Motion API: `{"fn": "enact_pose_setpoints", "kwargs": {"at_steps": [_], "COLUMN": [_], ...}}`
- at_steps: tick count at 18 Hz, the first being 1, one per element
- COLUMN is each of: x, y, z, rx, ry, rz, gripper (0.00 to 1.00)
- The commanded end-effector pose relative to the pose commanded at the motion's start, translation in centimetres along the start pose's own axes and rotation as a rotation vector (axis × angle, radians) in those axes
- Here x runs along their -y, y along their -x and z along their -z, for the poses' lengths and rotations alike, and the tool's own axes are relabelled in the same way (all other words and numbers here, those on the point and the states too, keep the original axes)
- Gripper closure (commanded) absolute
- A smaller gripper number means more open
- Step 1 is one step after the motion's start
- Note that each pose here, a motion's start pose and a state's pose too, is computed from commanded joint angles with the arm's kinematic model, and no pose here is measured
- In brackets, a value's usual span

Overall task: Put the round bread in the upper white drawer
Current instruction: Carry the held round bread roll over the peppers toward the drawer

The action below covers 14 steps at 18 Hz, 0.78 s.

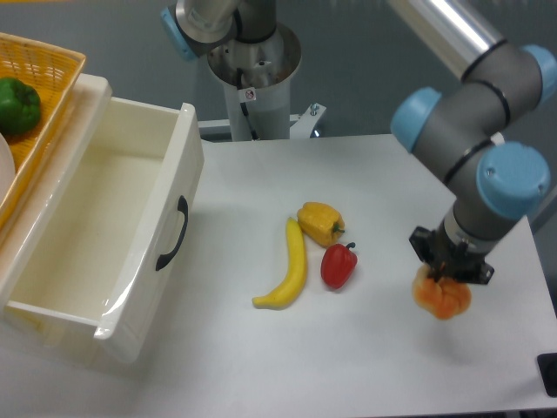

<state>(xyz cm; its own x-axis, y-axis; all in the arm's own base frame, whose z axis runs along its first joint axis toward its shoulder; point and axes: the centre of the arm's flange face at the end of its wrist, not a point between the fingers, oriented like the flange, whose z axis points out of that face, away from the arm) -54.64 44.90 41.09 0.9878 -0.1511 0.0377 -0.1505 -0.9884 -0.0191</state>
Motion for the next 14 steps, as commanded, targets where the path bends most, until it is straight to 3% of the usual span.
{"fn": "enact_pose_setpoints", "kwargs": {"at_steps": [7,10,14], "x": [3.8,4.7,7.4], "y": [-5.3,-8.3,-13.8], "z": [2.7,4.6,7.4], "rx": [-0.005,-0.021,-0.041], "ry": [-0.014,-0.098,-0.189], "rz": [0.004,0.071,0.040], "gripper": [1.00,1.00,1.00]}}
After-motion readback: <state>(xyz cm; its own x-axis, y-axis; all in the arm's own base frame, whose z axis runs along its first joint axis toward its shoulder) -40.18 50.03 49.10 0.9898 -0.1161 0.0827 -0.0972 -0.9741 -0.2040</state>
